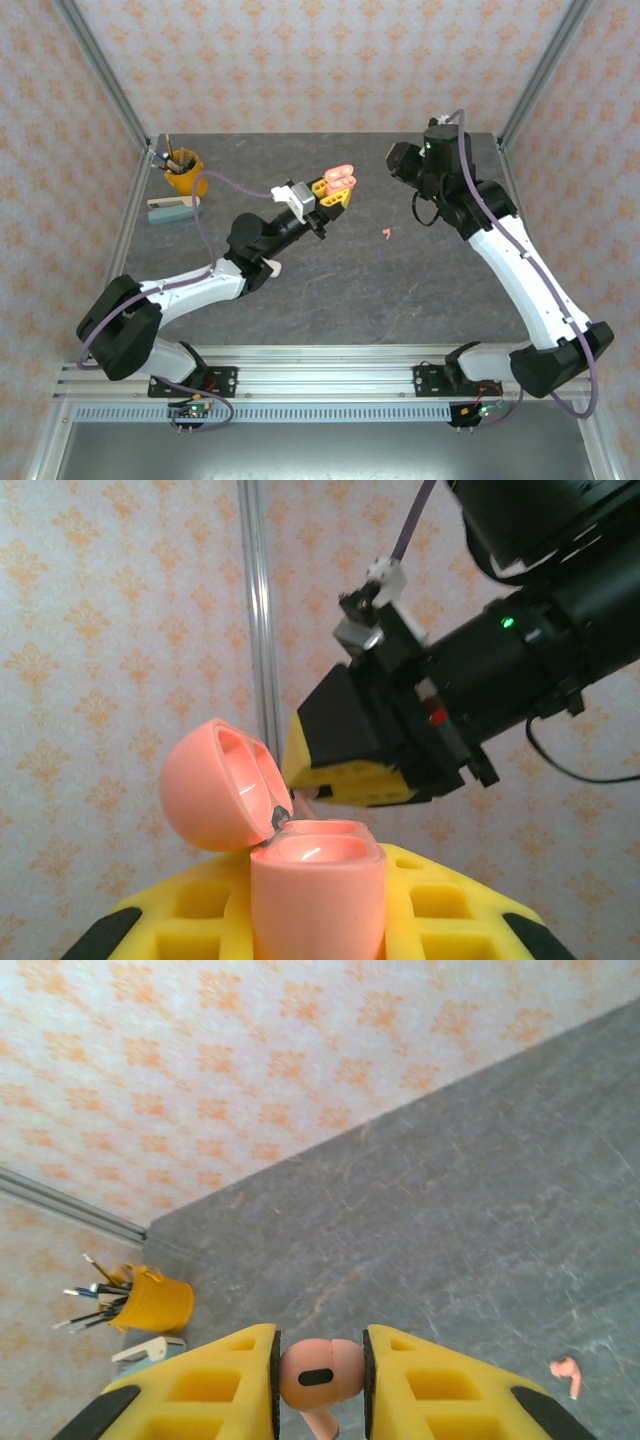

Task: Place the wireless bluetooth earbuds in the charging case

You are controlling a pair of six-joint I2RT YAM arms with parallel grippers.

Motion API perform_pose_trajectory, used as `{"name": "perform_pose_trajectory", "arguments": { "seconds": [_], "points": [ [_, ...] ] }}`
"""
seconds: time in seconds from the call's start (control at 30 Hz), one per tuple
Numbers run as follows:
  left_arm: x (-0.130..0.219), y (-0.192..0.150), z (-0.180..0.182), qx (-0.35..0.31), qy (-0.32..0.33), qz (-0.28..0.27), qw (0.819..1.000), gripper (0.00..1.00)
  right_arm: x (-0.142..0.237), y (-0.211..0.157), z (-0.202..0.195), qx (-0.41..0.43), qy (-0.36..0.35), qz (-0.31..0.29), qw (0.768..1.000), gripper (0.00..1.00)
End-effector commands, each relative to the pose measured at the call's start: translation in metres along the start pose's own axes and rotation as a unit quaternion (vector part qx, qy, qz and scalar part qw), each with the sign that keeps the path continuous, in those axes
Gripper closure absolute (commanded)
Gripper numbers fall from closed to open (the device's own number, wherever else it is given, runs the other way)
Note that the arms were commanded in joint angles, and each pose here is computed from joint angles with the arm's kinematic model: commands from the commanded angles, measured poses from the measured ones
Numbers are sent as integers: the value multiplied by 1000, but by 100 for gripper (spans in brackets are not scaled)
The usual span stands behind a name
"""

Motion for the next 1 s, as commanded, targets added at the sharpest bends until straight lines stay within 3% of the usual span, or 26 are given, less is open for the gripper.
{"name": "perform_pose_trajectory", "arguments": {
  "seconds": [0.0,0.53,0.97],
  "points": [
    [-9,15,0,-13,-11,-30,999,100,24,30,18,11,52,-57,997,74],
    [-41,19,14,3,11,-75,997,100,75,53,51,-10,190,-147,971,73],
    [-65,28,9,3,4,-102,995,100,73,42,57,-48,257,-169,950,74]
  ]
}}
Point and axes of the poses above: each hand's point on the last joint's axis, 136 mm out from that joint toward the fingers, its own x axis back along the fingers, its own z axis along the line the jaws close on, y = z × x, the point moved 5 cm from there along x, back along the fingers, and after that the axes turned 13 degrees about x, right-handed, at the moved point
